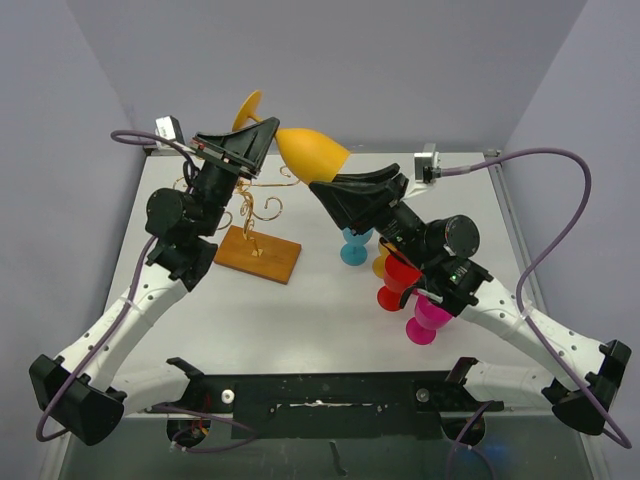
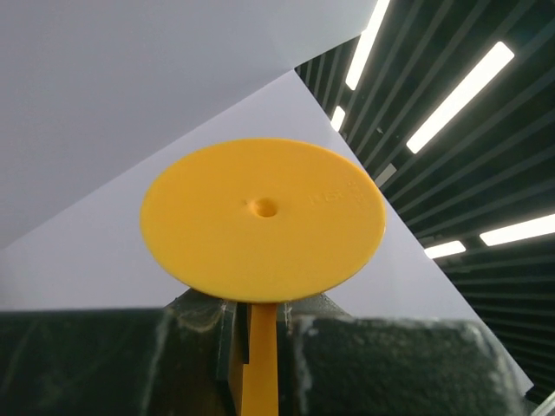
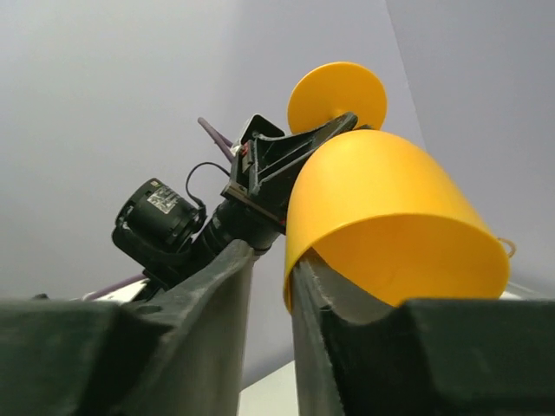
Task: Place the wine glass upside down on the wine glass rack
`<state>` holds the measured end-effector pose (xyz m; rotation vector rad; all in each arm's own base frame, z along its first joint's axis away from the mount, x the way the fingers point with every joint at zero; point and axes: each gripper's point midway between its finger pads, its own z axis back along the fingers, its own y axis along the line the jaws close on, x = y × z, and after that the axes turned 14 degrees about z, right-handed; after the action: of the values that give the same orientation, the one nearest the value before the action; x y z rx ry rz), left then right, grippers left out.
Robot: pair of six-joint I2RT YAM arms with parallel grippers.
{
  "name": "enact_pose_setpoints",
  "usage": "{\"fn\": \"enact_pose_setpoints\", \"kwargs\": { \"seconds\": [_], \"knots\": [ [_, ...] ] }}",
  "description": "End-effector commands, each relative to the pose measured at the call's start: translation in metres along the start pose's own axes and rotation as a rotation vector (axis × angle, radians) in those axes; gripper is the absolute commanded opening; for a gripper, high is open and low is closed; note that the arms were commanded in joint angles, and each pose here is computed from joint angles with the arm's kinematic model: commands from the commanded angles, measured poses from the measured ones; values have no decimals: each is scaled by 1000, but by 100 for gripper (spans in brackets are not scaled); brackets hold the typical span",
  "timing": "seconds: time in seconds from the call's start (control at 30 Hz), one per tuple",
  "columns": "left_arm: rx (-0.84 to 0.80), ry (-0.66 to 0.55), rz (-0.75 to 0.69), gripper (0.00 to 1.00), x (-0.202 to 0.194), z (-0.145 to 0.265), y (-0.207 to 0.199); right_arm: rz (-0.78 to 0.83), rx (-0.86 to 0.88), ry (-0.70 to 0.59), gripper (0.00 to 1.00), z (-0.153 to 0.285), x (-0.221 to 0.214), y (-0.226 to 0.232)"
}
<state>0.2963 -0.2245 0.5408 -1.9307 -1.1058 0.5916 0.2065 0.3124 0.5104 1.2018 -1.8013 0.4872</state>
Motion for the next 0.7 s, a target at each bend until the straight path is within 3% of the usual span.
{"fn": "enact_pose_setpoints", "kwargs": {
  "seconds": [0.0,0.1,0.4,0.67],
  "knots": [
    [-27,-50,-85,0,11,2,-14,-27,34,-66,31,10,28,15],
    [-20,-59,-110,0,13,3,-15,-34,17,-75,42,12,31,13],
    [-12,-56,-201,0,14,4,-18,-52,-37,-58,44,12,26,3],
    [25,-22,-404,0,16,10,-19,-49,-124,-32,48,19,22,-11]
  ]
}}
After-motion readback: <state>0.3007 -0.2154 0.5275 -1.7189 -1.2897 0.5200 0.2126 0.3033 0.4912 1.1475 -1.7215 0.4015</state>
